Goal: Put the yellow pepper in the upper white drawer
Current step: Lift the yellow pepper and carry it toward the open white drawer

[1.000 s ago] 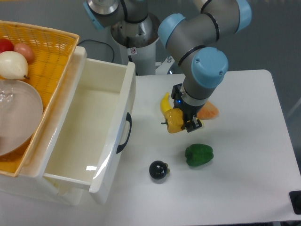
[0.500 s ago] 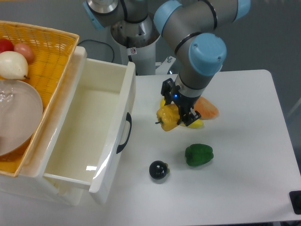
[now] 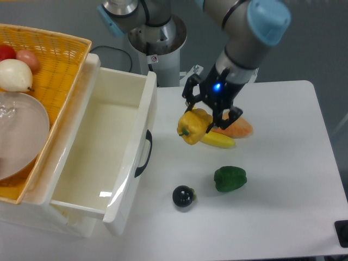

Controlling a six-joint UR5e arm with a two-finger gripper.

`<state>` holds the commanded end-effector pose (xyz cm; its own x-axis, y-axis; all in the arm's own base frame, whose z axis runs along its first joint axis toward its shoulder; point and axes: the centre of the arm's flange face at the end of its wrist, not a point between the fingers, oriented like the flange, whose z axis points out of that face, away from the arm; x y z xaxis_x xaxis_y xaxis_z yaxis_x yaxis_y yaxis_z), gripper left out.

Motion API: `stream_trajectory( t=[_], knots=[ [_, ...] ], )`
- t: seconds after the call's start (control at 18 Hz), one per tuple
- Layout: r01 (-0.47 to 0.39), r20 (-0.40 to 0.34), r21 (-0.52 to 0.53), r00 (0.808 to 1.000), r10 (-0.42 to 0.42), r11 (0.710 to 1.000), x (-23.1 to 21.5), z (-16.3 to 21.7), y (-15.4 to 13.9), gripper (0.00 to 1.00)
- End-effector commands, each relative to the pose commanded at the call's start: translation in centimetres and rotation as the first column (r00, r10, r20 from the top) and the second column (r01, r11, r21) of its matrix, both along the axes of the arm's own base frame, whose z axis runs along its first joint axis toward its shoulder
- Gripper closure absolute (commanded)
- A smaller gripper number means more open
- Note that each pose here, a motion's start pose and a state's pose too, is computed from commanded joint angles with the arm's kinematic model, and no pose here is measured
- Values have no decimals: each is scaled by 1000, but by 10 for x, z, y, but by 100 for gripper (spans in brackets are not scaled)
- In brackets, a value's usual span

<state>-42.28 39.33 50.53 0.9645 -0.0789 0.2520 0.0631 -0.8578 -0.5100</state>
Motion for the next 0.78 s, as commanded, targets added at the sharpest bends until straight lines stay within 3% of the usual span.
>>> stream_trajectory(
  t=[0.17,0.33,0.39,0.78],
  knots=[
    [-34,15,16,999,34,999,10,13,3,90],
    [-136,122,61,984,128,989,18,23,13,90],
    [-146,126,68,982,137,987,25,29,18,90],
    [-84,142,49,987,76,995,85,26,53,90]
  ],
)
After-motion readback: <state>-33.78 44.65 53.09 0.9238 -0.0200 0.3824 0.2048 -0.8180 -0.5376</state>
